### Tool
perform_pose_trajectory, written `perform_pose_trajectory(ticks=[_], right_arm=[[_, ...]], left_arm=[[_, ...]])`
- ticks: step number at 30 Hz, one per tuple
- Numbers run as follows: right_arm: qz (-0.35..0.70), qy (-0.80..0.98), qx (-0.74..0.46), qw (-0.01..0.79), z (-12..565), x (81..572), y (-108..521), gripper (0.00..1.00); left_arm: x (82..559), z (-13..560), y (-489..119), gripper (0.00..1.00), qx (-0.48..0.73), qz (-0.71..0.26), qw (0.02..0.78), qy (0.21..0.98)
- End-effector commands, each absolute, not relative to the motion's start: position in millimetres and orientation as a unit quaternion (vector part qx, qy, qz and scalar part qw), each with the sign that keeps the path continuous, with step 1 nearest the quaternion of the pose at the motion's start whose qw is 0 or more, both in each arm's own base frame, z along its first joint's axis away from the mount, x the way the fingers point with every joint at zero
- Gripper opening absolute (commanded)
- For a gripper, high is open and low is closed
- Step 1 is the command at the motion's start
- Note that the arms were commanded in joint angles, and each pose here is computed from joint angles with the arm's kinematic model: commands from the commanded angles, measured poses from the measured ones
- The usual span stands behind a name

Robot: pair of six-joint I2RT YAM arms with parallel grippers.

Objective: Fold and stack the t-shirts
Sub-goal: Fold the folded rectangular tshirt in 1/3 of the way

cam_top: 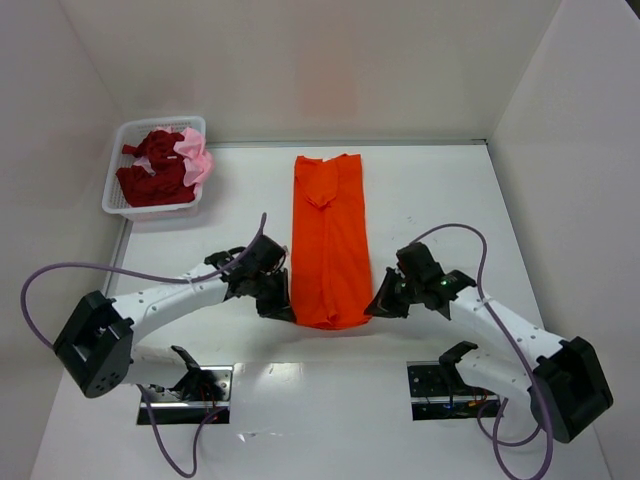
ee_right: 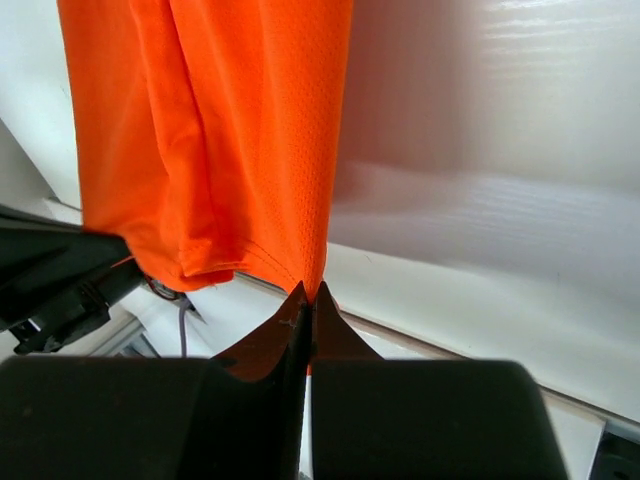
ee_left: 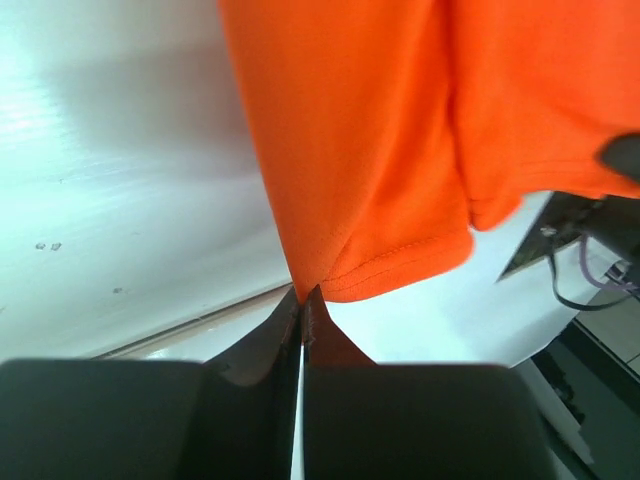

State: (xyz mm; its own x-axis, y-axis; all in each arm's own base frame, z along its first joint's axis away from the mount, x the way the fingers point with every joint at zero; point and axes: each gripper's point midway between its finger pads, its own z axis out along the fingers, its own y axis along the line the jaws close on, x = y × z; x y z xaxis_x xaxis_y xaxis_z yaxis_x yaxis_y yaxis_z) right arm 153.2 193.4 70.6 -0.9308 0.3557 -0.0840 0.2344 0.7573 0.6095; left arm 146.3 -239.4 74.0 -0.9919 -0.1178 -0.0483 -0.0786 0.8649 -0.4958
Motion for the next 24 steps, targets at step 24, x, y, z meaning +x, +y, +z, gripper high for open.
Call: perform_pose_trajectory(ticks=[24], right_arm=[[0.286,0.907,0.157,0.267,124,365,183,0.05]], left_arm=[[342,107,-236,0.01,0.008,-0.251,0.161,0.954]])
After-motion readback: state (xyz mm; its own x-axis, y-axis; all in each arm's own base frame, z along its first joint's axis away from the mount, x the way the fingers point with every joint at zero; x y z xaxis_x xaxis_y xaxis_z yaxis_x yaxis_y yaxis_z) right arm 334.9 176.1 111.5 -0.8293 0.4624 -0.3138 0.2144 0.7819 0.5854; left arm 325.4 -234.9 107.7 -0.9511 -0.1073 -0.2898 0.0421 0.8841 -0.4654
